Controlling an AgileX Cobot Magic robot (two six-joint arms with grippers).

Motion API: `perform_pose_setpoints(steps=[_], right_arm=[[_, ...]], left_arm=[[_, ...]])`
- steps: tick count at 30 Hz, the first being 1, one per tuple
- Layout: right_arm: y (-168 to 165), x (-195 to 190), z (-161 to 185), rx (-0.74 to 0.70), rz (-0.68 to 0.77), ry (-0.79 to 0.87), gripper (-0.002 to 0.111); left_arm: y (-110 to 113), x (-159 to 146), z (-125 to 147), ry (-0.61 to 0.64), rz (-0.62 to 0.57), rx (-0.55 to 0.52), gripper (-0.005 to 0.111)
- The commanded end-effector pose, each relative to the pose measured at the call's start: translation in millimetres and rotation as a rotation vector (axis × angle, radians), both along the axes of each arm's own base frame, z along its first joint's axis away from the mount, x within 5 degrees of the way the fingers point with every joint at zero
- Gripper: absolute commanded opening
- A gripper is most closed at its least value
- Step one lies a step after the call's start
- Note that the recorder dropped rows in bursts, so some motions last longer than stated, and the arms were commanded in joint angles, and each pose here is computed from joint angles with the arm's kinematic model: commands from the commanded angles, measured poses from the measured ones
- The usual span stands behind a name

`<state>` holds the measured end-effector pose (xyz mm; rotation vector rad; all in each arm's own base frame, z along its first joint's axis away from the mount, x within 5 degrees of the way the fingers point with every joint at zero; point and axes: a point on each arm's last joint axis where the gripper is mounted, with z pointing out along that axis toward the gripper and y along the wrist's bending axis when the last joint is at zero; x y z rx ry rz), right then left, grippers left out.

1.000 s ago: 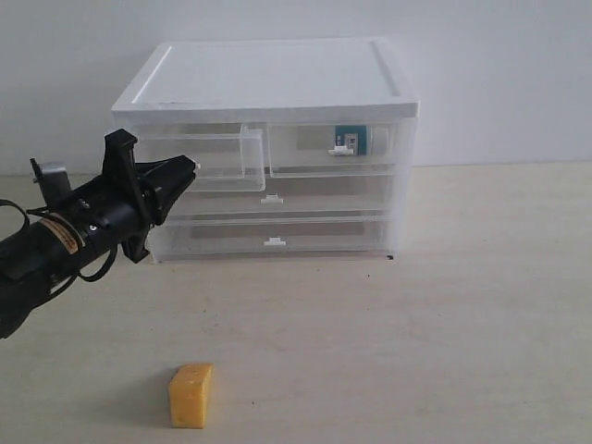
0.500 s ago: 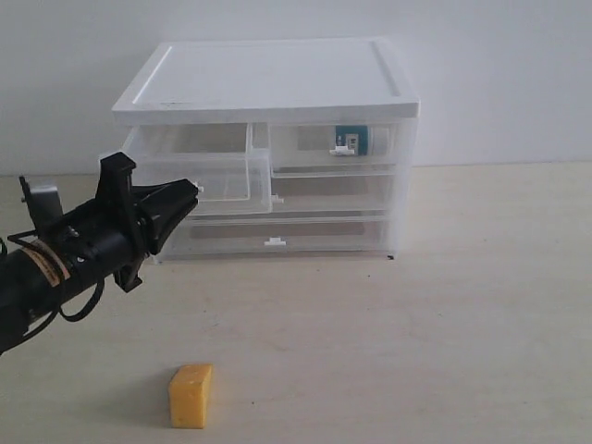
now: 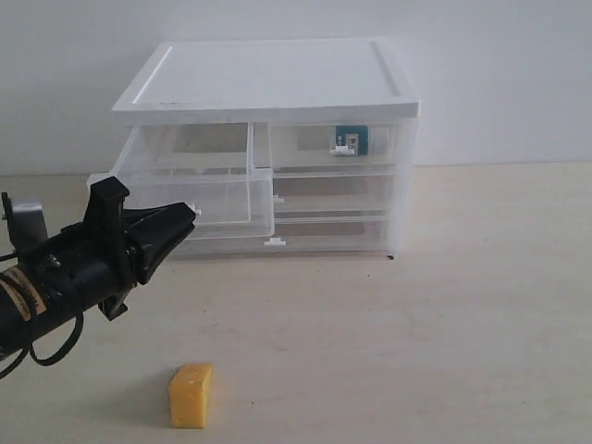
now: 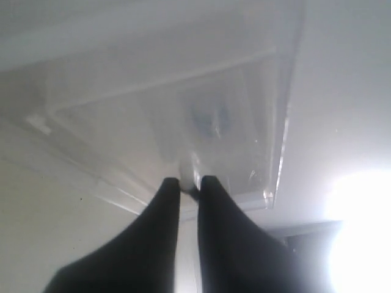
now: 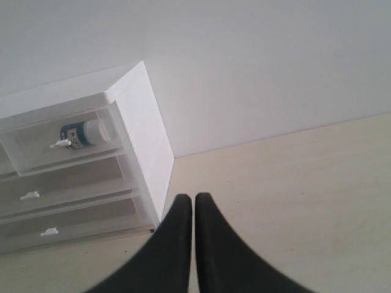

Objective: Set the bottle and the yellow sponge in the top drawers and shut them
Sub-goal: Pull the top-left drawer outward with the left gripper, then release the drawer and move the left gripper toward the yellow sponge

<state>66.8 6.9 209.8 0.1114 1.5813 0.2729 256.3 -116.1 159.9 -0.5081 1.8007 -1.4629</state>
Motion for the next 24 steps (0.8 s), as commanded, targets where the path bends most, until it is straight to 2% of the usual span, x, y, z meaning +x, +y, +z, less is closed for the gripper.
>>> perform_pose_setpoints(steps=[1, 7, 9, 11, 16, 17, 19, 20, 24], right_arm=[[0, 0, -2, -0.007, -0.005, 0.001, 0.0], [0, 0, -2, -0.007, -0.005, 0.003, 0.0], [0, 0, -2, -0.007, -0.005, 0.003, 0.0], [0, 0, -2, -0.007, -0.005, 0.003, 0.0], [0, 0, -2, -0.007, -0.005, 0.005, 0.0], [0, 0, -2, -0.007, -0.005, 0.005, 0.0], [0, 0, -2, -0.007, -0.005, 0.005, 0.0], [0, 0, -2, -0.007, -0.005, 0.005, 0.0], [0, 0, -2, -0.005, -0.005, 0.006, 0.0]], left_arm=[[-7, -18, 0, -0.037, -0.105, 0.028, 0.004], [-8, -23, -3, -0.02, -0.139, 0.036, 0.004], [-9, -24, -3, -0.022, -0.153, 0.041, 0.008], [-9, -25, -3, -0.023, -0.165, 0.044, 0.02], [-12, -29, -4, -0.029, -0.223, 0.063, 0.065], [-14, -31, -4, -0.027, -0.247, 0.066, 0.071], [-16, -35, -5, -0.022, -0.3, 0.074, 0.071], [-18, -37, -6, -0.016, -0.331, 0.077, 0.068], [-22, -47, -5, -0.03, -0.451, 0.107, 0.037]])
